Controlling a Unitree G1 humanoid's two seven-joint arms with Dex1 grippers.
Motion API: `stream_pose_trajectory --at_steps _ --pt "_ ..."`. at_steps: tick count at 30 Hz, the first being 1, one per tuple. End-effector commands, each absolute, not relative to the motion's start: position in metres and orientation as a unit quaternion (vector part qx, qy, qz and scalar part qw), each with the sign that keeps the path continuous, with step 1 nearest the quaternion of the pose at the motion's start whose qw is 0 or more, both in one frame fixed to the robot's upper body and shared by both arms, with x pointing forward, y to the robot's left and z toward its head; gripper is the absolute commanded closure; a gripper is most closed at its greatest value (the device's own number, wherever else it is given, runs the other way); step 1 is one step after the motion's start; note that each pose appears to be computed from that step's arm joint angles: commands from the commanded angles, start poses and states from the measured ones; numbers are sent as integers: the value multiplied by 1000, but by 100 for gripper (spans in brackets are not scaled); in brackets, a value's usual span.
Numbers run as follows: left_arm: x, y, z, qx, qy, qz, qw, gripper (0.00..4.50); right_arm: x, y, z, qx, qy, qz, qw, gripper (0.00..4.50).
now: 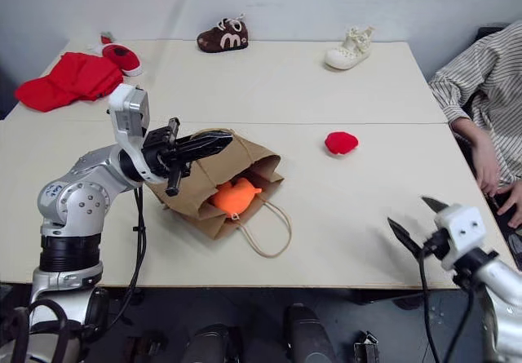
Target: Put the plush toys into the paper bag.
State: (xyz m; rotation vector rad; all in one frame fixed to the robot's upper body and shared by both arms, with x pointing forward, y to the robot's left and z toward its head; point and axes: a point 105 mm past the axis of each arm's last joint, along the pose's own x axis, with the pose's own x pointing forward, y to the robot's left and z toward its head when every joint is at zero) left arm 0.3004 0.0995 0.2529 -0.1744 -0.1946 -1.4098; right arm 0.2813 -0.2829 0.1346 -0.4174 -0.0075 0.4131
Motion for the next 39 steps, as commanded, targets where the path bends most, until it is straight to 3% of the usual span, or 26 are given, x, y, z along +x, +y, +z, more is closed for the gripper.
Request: stream_pose_trajectory --at_steps 1,9,13,16,21,27,31,35,39 --pt "299 96 264 -73 -112 -645 753 450 319 -268 152 -242 5 236 941 12" --pt "301 91 266 -73 -115 -639 757 450 412 -229 175 -290 28 285 913 12" --pt "301 93 268 -72 -117 -635 760 450 433 -222 166 -300 65 287 907 12" --pt "302 96 270 -69 -118 -629 765 450 440 -216 166 -287 73 291 910 68" --pt "306 106 273 -66 -118 -620 773 450 444 -201 175 -272 54 318 907 242" --pt "305 111 288 -108 -141 -622 762 450 415 -178 190 -236 -13 448 862 444" --pt "305 114 293 -130 -146 -620 760 450 364 -155 201 -215 -49 534 816 448" --pt "307 113 292 -131 -136 -621 761 450 312 -126 210 -161 -54 579 798 448" --pt "308 107 291 -135 -131 -629 754 450 296 -92 204 -99 -40 576 811 448"
